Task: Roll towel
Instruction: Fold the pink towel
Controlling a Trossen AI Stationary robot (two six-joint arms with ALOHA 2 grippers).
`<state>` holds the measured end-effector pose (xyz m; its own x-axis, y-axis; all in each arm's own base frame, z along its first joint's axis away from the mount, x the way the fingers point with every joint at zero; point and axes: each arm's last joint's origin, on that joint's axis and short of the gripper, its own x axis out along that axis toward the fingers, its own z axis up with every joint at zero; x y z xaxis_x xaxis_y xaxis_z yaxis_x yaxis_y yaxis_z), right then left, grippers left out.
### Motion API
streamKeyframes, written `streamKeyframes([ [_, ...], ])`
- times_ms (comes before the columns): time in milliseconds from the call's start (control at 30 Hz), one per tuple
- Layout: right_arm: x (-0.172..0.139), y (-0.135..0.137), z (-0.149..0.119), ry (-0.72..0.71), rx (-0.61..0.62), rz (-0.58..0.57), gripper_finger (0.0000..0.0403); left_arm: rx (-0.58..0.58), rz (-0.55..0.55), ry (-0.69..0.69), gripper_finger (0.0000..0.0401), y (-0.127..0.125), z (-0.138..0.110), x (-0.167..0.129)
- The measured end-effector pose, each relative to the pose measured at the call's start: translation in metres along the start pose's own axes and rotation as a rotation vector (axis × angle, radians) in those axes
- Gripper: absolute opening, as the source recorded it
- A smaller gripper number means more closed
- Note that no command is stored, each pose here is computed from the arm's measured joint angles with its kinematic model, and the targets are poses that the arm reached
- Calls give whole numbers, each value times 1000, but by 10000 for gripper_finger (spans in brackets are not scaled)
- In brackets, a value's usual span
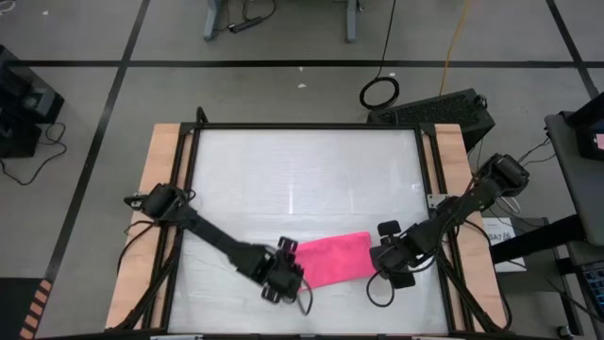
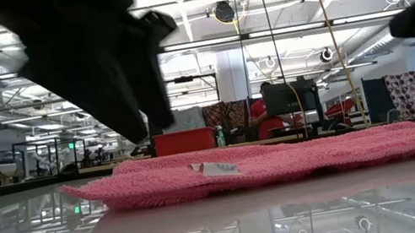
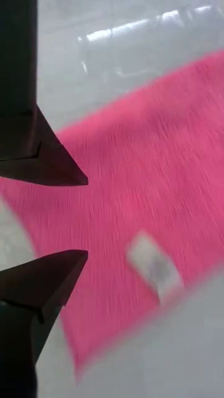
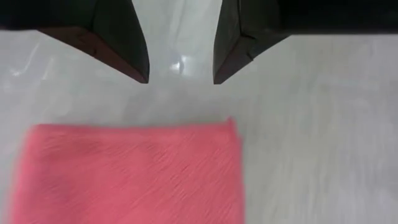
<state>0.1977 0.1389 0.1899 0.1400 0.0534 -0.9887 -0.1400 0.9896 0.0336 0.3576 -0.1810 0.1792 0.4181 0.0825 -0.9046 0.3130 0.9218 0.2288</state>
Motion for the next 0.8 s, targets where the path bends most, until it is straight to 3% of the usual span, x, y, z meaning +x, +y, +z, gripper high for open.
streamKeyframes([
  [200, -14, 2, 17, -310, 67, -62, 169, -5, -60, -51, 184, 38, 0, 18],
  [367, -10, 11, 39, -534, 83, -3, 169, -37, -87, -25, 184, 58, -11, 32],
  [567, 27, 14, 44, -544, 62, -30, 169, -57, -145, -11, 184, 61, -28, 47],
  [667, 49, 10, 40, -538, 105, -82, 169, -60, -146, -24, 184, 60, -33, 51],
  [800, 72, 4, 36, -527, 171, -66, 169, -58, -147, -24, 184, 58, -34, 52],
])
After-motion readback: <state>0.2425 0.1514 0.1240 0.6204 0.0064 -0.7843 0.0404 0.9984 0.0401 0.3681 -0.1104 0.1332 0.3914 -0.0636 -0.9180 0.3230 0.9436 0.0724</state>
